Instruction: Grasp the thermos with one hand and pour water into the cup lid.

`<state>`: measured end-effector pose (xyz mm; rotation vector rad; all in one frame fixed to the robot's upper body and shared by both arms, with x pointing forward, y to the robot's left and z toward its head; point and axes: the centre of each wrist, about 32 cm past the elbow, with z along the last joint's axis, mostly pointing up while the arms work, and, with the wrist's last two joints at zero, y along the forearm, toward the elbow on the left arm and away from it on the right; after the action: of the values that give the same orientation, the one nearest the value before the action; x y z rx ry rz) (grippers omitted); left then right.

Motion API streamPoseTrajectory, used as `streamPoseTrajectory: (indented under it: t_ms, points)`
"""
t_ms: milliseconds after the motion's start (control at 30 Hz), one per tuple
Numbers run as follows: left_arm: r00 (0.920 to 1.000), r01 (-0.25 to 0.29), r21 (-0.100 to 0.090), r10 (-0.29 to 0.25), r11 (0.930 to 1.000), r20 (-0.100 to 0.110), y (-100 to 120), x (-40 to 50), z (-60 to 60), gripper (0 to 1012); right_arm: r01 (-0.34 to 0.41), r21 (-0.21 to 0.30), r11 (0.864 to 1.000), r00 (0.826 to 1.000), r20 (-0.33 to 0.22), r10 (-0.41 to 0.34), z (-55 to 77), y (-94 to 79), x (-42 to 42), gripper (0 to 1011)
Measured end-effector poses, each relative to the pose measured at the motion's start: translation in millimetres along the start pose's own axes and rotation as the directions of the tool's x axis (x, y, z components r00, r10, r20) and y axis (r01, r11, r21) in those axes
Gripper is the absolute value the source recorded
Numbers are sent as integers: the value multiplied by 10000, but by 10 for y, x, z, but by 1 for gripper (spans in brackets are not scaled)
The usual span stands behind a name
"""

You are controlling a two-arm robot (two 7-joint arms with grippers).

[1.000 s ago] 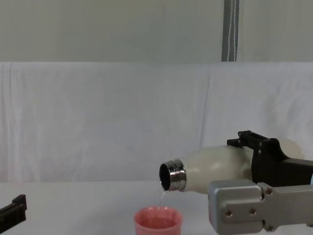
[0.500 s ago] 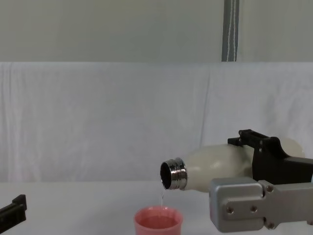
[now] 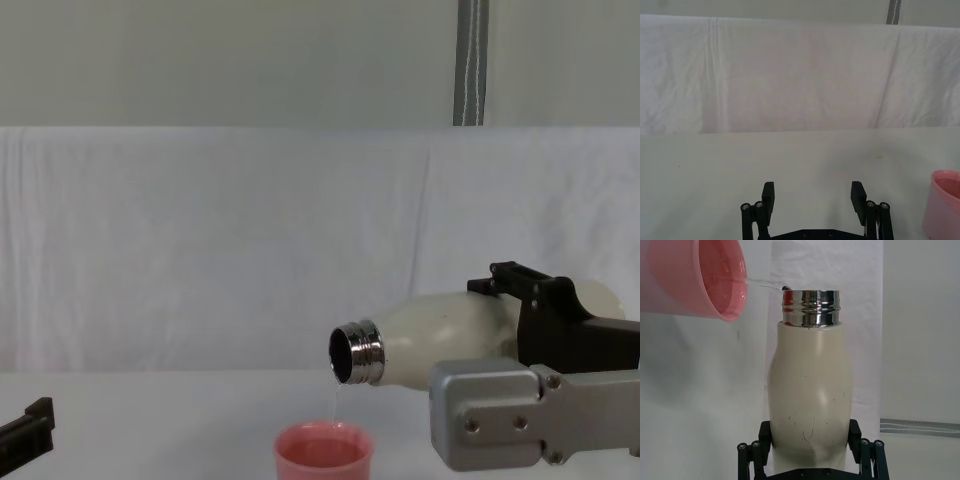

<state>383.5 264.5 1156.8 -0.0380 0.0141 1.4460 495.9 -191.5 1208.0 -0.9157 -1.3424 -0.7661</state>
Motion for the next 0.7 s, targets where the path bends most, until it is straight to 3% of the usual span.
streamPoseTrajectory:
  t_ms: [533, 600, 700]
  points:
    - [10000, 0, 0, 0, 10000, 0, 0, 0, 0, 1001, 40, -21, 10000, 10000, -54, -40, 1, -8, -2, 947]
    - [10000, 0, 0, 0, 10000, 0, 0, 0, 0, 1001, 105, 1, 9999, 9997, -205, -105, -1, -13, -5, 947]
    - [10000, 0, 0, 0, 10000, 0, 0, 0, 0, 1001, 420, 210, 9989, 9948, -935, -399, 5, -34, -21, 947]
